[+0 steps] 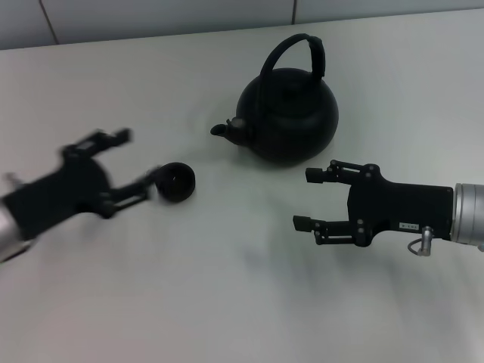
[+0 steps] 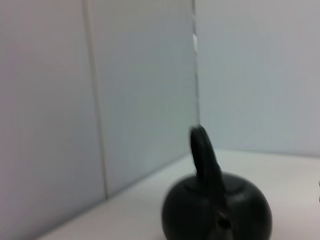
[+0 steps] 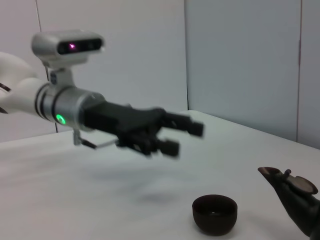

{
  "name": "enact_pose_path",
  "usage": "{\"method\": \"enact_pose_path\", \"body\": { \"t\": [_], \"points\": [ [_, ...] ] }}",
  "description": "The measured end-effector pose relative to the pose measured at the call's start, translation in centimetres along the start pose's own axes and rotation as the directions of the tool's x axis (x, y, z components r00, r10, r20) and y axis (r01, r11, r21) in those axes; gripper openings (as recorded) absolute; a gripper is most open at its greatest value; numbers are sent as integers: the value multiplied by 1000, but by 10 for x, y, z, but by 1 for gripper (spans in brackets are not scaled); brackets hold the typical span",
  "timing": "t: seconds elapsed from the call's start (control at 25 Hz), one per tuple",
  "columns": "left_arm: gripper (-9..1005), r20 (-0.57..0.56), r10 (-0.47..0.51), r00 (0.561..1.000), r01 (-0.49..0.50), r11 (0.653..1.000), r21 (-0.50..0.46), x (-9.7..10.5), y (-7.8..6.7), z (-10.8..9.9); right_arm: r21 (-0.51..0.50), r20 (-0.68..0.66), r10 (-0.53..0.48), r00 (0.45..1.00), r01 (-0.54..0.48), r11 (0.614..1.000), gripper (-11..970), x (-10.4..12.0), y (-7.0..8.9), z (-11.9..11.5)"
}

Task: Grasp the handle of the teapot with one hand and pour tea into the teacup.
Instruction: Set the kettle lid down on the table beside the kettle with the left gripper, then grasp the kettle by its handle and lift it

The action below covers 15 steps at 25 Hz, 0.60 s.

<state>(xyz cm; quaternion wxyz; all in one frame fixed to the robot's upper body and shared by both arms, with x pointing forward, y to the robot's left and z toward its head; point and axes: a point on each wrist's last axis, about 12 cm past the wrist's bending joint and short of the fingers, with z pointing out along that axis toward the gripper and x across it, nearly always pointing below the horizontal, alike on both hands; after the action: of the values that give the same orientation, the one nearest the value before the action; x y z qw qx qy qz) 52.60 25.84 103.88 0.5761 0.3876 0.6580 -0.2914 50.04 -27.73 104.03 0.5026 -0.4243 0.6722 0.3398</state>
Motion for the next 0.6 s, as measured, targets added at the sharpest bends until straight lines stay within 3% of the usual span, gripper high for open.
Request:
{"method": "enact_pose_path", "body": {
  "t": [0.08,0.12,0.2,0.24,0.4,0.6],
  "points": [
    [804,63,-8,998,9,1000,-10,-5,1,-42,5,1,2,1000,-2,1000,767,0,0,-1],
    [804,63,-8,998,9,1000,-10,-5,1,-42,5,1,2,1000,-2,1000,766,0,0,-1],
    [804,76,-11,997,10,1000,6,-6,-2,-63,9,2,5,1000,-5,1000,765,1,0,-2],
    [804,83,-22,996,19,999,27,-6,-6,-85,9,2,5,1000,-5,1000,764,1,0,-2],
    [804,91,-64,994,59,997,55,-5,-16,-125,11,2,8,1000,-8,1000,761,2,1,-2],
    [804,80,-57,995,54,998,34,-3,-20,-142,12,3,9,1000,-9,1000,757,2,1,-2]
  ]
}}
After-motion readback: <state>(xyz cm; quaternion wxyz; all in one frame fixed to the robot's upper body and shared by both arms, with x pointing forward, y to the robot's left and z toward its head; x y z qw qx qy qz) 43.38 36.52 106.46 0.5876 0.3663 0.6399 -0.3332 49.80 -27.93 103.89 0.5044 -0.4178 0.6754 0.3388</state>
